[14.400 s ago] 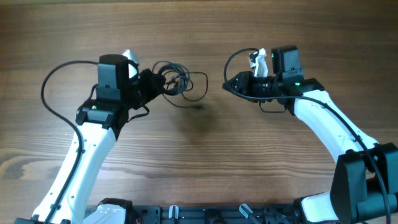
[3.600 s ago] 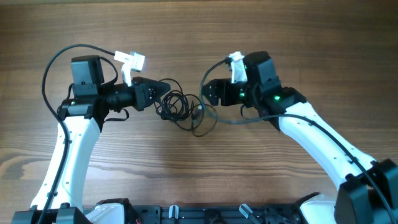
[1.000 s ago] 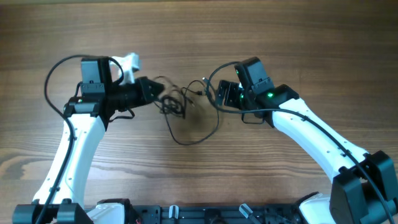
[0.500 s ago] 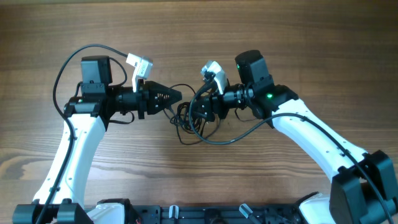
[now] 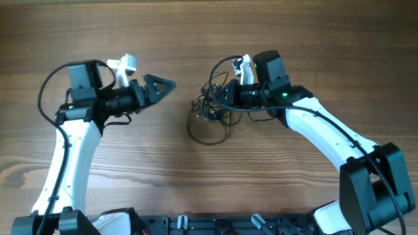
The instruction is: Untangle cables
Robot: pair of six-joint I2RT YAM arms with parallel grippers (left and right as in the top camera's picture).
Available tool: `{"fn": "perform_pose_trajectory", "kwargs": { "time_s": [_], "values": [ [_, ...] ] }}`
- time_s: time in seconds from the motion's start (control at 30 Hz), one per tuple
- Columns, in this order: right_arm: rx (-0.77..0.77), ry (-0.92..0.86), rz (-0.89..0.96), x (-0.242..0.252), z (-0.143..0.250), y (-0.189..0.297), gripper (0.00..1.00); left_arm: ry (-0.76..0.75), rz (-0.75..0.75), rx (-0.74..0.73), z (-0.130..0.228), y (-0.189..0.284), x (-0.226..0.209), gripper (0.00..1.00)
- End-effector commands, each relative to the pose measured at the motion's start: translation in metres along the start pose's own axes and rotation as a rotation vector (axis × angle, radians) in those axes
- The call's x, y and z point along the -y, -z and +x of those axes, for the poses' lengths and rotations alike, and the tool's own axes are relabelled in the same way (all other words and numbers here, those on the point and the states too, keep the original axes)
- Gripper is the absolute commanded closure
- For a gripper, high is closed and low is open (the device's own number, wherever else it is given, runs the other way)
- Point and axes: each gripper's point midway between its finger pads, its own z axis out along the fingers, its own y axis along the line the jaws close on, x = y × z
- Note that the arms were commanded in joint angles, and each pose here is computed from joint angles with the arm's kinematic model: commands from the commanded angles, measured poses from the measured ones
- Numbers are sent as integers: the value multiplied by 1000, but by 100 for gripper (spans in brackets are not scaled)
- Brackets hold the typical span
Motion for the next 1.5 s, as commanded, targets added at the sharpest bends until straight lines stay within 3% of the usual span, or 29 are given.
{"fn": "perform_pose_trajectory", "kwargs": {
  "time_s": [0.0, 0.03, 0.07, 0.17, 0.27, 0.3, 0.37, 0.4, 0.47, 0.53, 0.63, 0.7, 0.77, 0.83, 0.9, 1.03, 1.13, 1.27, 1.4, 1.47],
  "values": [
    [38, -156, 16, 5, -7, -3, 96, 28, -169, -33, 16, -20, -14, 0],
    [45, -148, 23, 6, -8, -3, 96, 105, -332, -6, 20, -21, -37, 0],
    [50, -151, 33, 8, -8, -3, 96, 151, -398, 12, 21, -21, -46, 0],
    [78, -194, 143, 31, -7, -1, 71, 230, -498, 24, 29, -32, -57, 0],
    [185, -212, 298, 69, -25, 17, 3, 267, -502, 16, 31, -44, -62, 0],
    [211, -209, 349, 83, -30, 25, 0, 278, -509, 10, 32, -46, -65, 0],
    [216, -202, 481, 117, -31, 47, 0, 312, -523, -1, 35, -50, -71, 2],
    [190, -170, 506, 125, -28, 52, 0, 347, -529, -2, 37, -52, -74, 9],
    [142, -137, 551, 139, -21, 63, 0, 402, -533, -1, 39, -60, -78, 30],
    [112, -184, 581, 149, -12, 72, 0, 381, -505, 5, 35, -78, -76, 43],
    [85, -200, 579, 149, -5, 71, 0, 341, -436, 39, 23, -107, -67, 48],
    [79, -205, 566, 147, -4, 70, 1, 364, -407, 52, 21, -128, -69, 45],
    [78, -205, 566, 147, -3, 70, 0, 394, -434, 14, 33, -145, -85, 43],
    [76, -206, 563, 147, -3, 69, 0, 423, -480, -28, 47, -155, -106, 47],
    [32, -175, 497, 137, 2, 63, 0, 431, -532, -17, 49, -156, -123, 95],
    [-104, -50, 323, 103, 24, 59, 0, 406, -380, 63, 7, -127, -80, 96],
    [-155, 99, 68, 49, 34, 65, 0, 183, -287, 188, -29, -71, -25, 96],
    [-122, 291, -214, -22, 29, 64, 4, -86, -255, 225, -26, -31, 22, 96],
    [-77, 388, -258, -64, 29, 39, 27, -318, -286, 207, -24, -23, 27, 96],
    [44, 336, -61, -49, 13, 19, 29, -380, -302, 192, -24, -25, 23, 96]
  ]
}}
